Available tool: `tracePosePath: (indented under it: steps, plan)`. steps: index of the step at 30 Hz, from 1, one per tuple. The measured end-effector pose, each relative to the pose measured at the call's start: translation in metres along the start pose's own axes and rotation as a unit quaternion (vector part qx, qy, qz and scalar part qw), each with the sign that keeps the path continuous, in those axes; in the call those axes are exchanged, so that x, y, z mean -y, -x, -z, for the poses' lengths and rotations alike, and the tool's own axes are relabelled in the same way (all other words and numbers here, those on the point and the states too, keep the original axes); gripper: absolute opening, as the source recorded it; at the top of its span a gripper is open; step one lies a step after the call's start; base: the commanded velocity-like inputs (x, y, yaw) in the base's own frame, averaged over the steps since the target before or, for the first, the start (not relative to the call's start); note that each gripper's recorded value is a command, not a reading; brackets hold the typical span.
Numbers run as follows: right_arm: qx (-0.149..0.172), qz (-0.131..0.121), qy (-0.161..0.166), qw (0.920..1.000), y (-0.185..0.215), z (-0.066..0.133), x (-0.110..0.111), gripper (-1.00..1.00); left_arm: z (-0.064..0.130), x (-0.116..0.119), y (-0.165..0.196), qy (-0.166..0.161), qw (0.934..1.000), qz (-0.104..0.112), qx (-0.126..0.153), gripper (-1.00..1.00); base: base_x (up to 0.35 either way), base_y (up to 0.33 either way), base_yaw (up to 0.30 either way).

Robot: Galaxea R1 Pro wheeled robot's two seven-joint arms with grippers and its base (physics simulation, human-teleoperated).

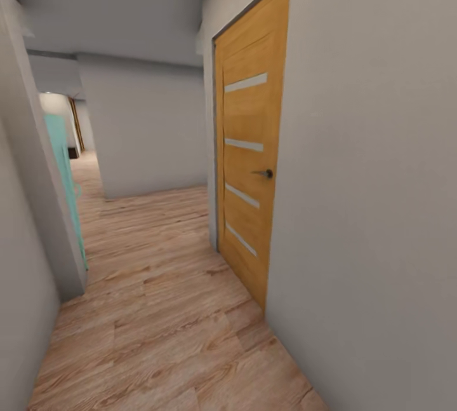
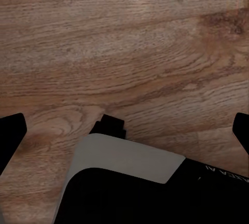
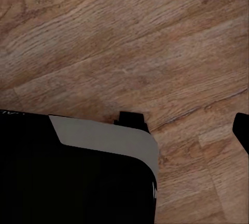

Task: Move the two storage containers from the living room to the garage. In the garage, place one container on the floor and stack the other container on top of it (either order is fine).

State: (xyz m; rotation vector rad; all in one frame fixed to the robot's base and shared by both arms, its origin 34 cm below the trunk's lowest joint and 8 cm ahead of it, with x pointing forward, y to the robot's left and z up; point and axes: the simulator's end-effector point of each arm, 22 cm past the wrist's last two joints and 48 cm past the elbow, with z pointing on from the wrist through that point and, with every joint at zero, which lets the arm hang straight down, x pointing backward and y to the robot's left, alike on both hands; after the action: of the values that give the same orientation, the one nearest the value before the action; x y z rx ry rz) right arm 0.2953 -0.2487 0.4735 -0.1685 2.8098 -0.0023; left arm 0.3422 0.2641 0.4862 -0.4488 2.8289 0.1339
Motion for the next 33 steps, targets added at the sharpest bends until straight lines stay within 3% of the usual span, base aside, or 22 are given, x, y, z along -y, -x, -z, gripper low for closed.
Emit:
tracePosePath:
  steps: [33]
  plan:
    - [0.001,0.000,0.000,1.0000,0.0005,0.0000,0.0000,1.00,0.0000,-0.0002,0.0001,0.000,1.0000,0.000,0.000,1.00,0.321,0.000,0.270]
